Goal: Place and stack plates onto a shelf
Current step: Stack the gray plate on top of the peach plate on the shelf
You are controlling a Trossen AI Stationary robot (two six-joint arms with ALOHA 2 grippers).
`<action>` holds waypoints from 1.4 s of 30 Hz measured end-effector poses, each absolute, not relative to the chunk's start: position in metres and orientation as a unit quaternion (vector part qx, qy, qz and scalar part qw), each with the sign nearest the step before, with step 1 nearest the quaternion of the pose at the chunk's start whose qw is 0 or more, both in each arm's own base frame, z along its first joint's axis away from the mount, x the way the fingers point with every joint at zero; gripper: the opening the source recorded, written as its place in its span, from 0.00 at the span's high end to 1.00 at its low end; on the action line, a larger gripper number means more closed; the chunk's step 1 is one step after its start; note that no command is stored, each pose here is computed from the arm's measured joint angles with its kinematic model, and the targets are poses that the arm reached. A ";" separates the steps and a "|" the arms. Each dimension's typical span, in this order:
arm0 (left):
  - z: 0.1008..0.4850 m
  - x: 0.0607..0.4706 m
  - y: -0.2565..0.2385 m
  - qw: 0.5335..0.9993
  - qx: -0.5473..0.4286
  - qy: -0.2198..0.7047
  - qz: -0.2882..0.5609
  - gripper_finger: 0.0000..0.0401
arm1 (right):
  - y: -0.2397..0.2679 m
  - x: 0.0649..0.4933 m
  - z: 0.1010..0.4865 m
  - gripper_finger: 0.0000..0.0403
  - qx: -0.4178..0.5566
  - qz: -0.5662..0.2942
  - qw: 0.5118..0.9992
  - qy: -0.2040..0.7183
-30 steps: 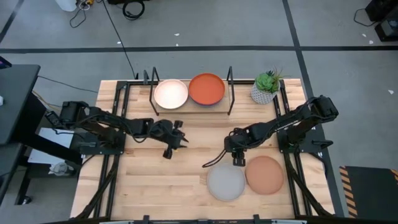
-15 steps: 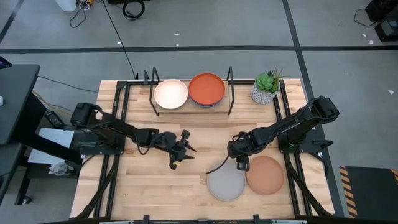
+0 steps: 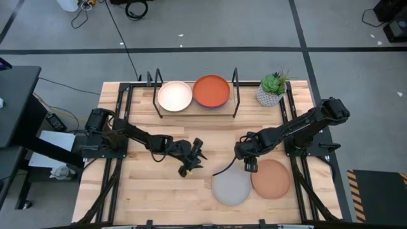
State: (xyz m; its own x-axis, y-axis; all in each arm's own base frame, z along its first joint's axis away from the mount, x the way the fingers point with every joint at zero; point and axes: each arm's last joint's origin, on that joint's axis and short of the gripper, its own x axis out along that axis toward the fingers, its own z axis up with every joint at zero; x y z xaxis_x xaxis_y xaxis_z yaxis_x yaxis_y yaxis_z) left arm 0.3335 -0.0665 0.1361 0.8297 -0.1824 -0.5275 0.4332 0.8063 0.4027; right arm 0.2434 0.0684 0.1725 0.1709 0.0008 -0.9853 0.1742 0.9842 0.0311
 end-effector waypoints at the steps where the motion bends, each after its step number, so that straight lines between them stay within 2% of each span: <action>1: 0.136 0.334 -0.067 0.918 0.266 0.238 -0.175 0.49 | 0.068 0.242 0.176 0.53 0.067 -0.058 0.767 0.635; 7: 0.136 0.335 -0.072 0.905 0.292 0.192 -0.244 0.49 | 0.066 0.238 0.201 0.57 0.063 -0.062 0.817 0.569; 13: 0.130 0.337 -0.083 0.880 0.357 0.154 -0.272 0.49 | 0.067 0.228 0.209 0.58 -0.006 -0.097 0.866 0.491; 18: 0.130 0.340 -0.092 0.865 0.388 0.142 -0.284 0.49 | 0.064 0.215 0.203 0.58 -0.009 -0.095 0.871 0.482; 25: 0.135 0.369 -0.099 0.872 0.355 0.181 -0.283 0.53 | 0.062 0.211 0.202 0.58 -0.004 -0.100 0.873 0.477; 31: 0.132 0.392 -0.105 0.835 0.370 0.251 -0.320 0.59 | 0.064 0.211 0.201 0.58 0.006 -0.089 0.872 0.482; 39: 0.131 0.395 -0.112 0.783 0.448 0.231 -0.364 0.62 | 0.060 0.212 0.205 0.58 0.015 -0.088 0.880 0.466; 42: 0.127 0.397 -0.112 0.777 0.457 0.222 -0.371 0.63 | 0.059 0.212 0.207 0.58 0.023 -0.085 0.882 0.463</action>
